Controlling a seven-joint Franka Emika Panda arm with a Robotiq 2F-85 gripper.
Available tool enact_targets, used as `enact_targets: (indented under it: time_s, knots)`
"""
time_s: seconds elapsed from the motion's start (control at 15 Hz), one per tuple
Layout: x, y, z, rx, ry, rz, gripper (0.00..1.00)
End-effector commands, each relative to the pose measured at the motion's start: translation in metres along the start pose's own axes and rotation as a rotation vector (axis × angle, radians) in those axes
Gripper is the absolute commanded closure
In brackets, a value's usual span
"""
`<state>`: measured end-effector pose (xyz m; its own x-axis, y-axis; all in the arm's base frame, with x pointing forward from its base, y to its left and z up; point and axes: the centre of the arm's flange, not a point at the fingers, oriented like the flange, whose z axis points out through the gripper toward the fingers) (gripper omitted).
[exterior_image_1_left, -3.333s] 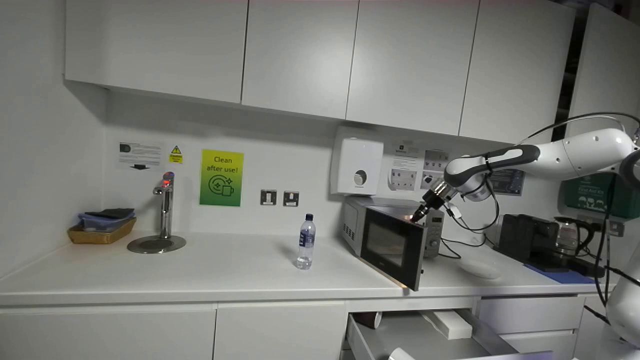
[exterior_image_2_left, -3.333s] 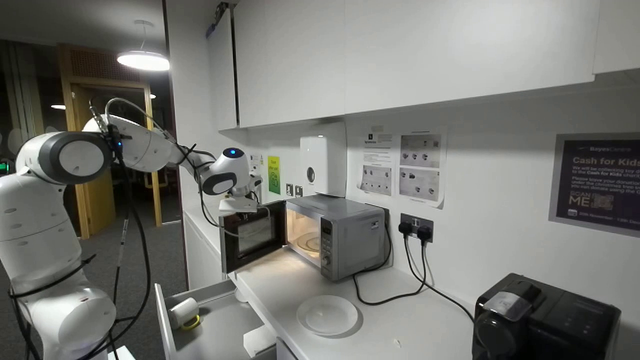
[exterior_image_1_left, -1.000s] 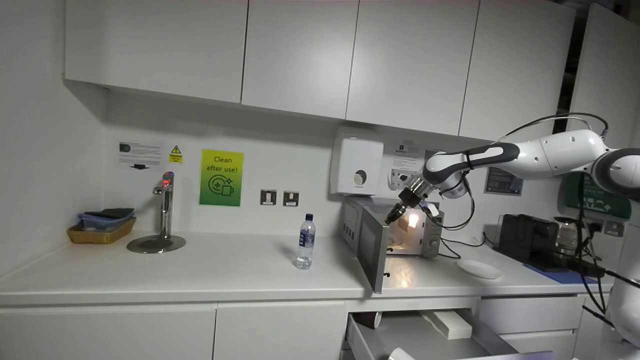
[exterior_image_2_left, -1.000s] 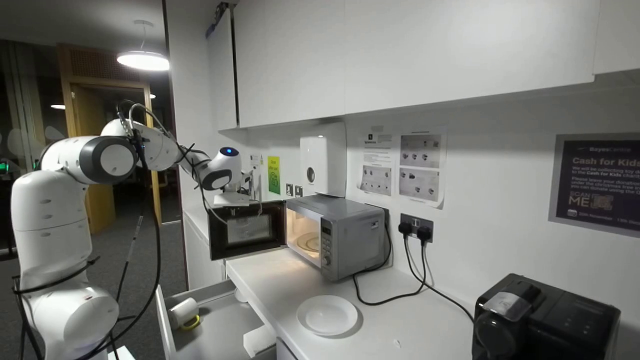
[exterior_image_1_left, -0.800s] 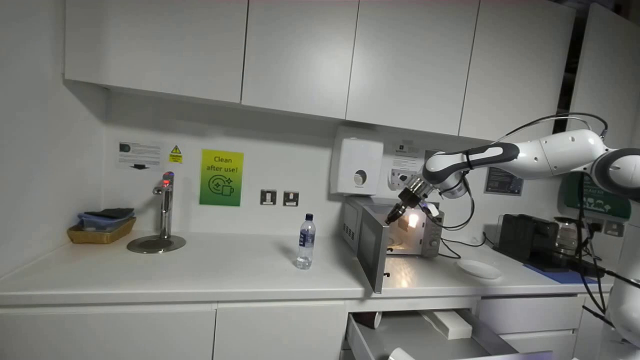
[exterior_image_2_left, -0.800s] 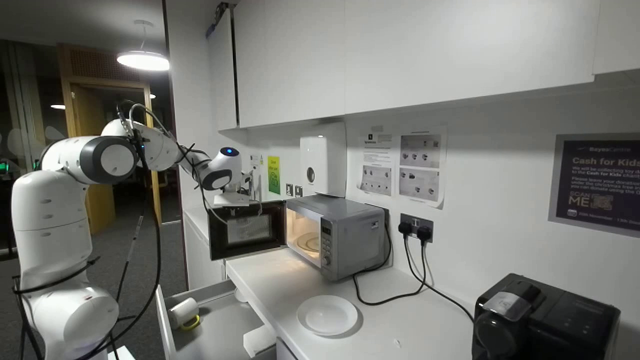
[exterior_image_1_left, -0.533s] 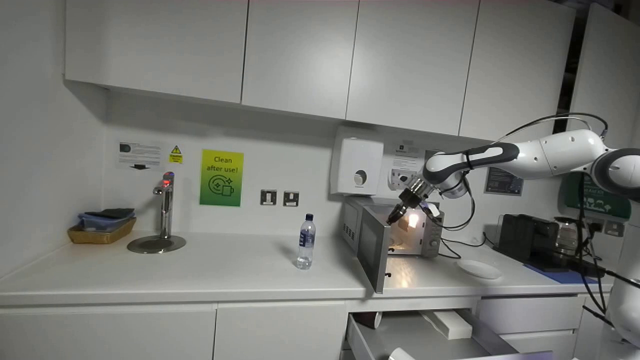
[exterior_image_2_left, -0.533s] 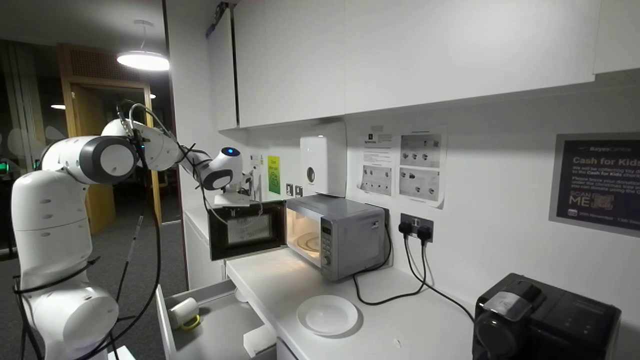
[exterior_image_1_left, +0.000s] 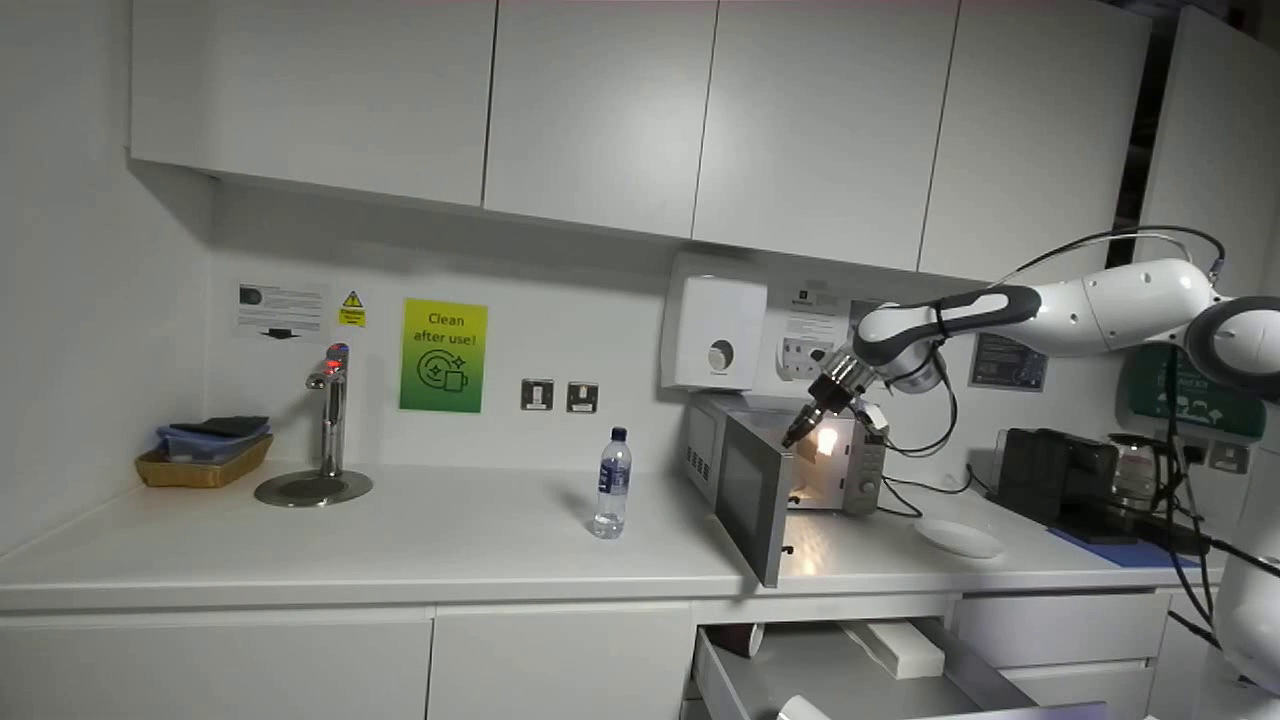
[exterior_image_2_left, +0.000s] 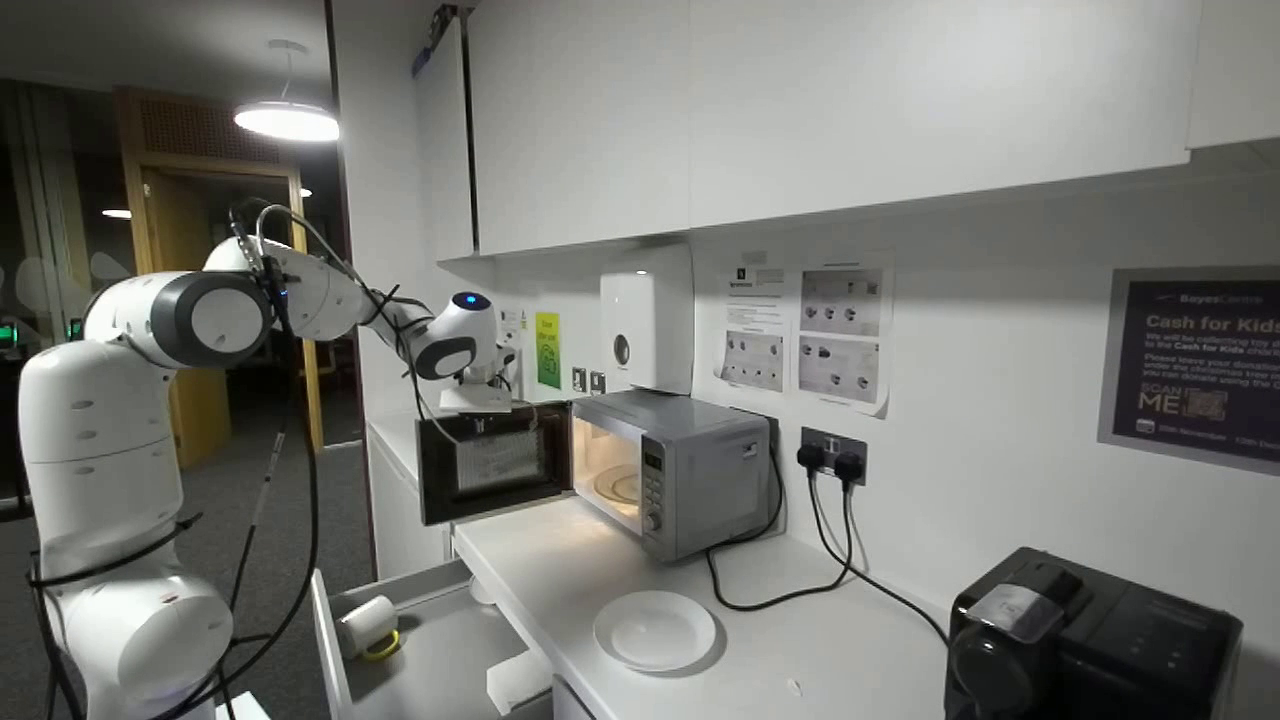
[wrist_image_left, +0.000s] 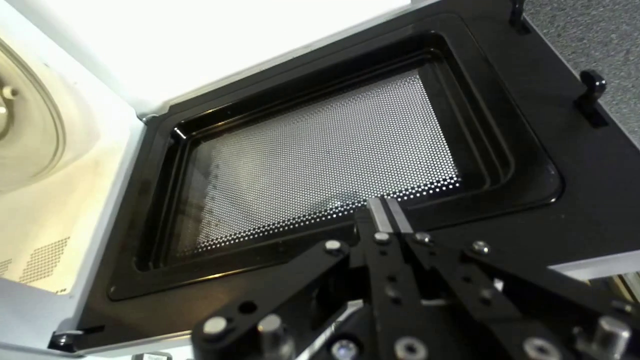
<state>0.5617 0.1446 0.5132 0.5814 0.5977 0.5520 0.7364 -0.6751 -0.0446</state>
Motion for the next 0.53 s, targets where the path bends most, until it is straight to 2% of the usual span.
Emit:
enact_targets:
  time_s: [0.0, 0.47]
  knots:
    - [-0.014, 0.009, -0.028, -0.025, -0.012, 0.018, 1.0]
    - [-0.047, 0.044, -0.06, -0.12, -0.024, 0.081, 1.0]
